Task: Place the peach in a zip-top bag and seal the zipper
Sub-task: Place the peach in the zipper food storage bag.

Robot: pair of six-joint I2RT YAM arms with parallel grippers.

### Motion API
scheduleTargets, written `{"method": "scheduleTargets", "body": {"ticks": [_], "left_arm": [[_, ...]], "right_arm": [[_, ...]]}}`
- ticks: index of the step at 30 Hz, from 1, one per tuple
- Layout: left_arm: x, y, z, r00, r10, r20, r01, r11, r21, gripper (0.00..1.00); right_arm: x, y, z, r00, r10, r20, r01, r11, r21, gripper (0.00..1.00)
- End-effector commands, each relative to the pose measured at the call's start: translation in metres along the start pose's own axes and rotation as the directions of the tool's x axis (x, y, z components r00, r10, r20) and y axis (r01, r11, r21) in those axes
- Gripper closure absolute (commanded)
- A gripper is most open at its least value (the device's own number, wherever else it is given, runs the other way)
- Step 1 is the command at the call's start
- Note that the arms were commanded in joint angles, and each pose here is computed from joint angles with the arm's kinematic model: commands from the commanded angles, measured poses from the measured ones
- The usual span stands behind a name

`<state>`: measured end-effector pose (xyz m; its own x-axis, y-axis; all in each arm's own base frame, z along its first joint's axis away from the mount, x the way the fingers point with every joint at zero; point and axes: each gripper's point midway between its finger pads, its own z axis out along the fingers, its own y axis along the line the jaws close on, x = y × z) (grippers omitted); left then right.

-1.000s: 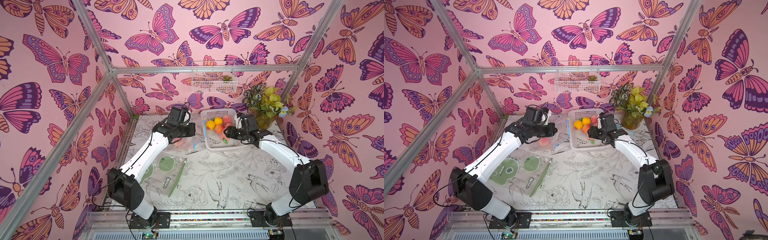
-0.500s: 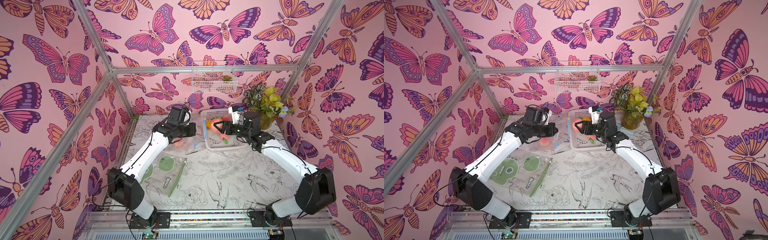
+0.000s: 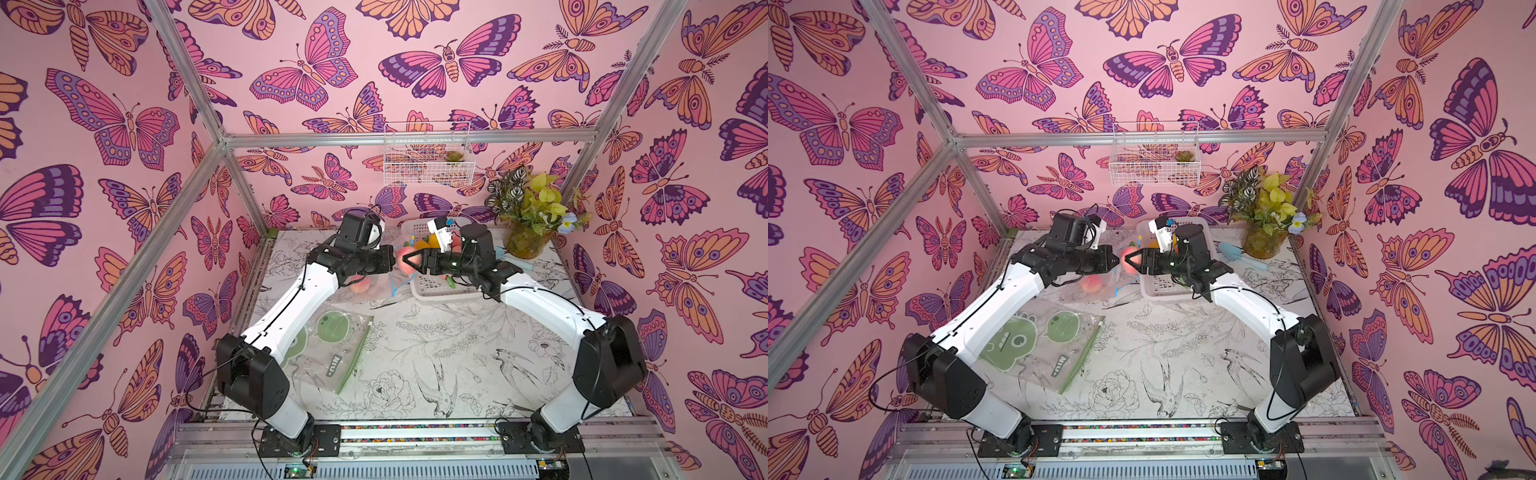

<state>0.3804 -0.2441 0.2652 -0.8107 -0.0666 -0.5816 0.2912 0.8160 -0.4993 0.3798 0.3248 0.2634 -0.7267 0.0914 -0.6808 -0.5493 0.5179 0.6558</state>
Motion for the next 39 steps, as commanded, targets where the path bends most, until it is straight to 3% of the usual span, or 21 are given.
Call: {"method": "scheduleTargets", "body": {"ticks": [1,14,22,30,39], "left_arm": [[-0.005,-0.010,-0.002,1.000,0.016,0.012,-0.016,0.999,0.038,1.00],[-0.005,-0.025,-0.004,0.999,0.034,0.023,-0.037,0.992,0.125,1.00],[-0.005,-0.024,-0.004,0.999,0.032,0.026,-0.035,0.992,0.122,1.00],[-0.005,-0.023,-0.004,0.999,0.032,0.031,-0.036,0.993,0.114,1.00],[-0.005,-0.020,-0.006,0.999,0.032,0.040,-0.036,0.995,0.097,1.00]], "right_arm": [[-0.001,0.006,0.004,1.000,-0.019,-0.016,0.019,1.000,0.005,0.38],[0.015,-0.016,0.015,0.995,-0.045,-0.090,0.061,0.982,0.178,0.37],[0.015,-0.018,0.015,0.995,-0.047,-0.092,0.064,0.979,0.193,0.32],[0.011,-0.014,0.010,0.996,-0.068,-0.063,0.079,0.979,0.188,0.19],[0.008,-0.012,0.004,0.996,-0.085,-0.037,0.091,0.976,0.196,0.18]]}}
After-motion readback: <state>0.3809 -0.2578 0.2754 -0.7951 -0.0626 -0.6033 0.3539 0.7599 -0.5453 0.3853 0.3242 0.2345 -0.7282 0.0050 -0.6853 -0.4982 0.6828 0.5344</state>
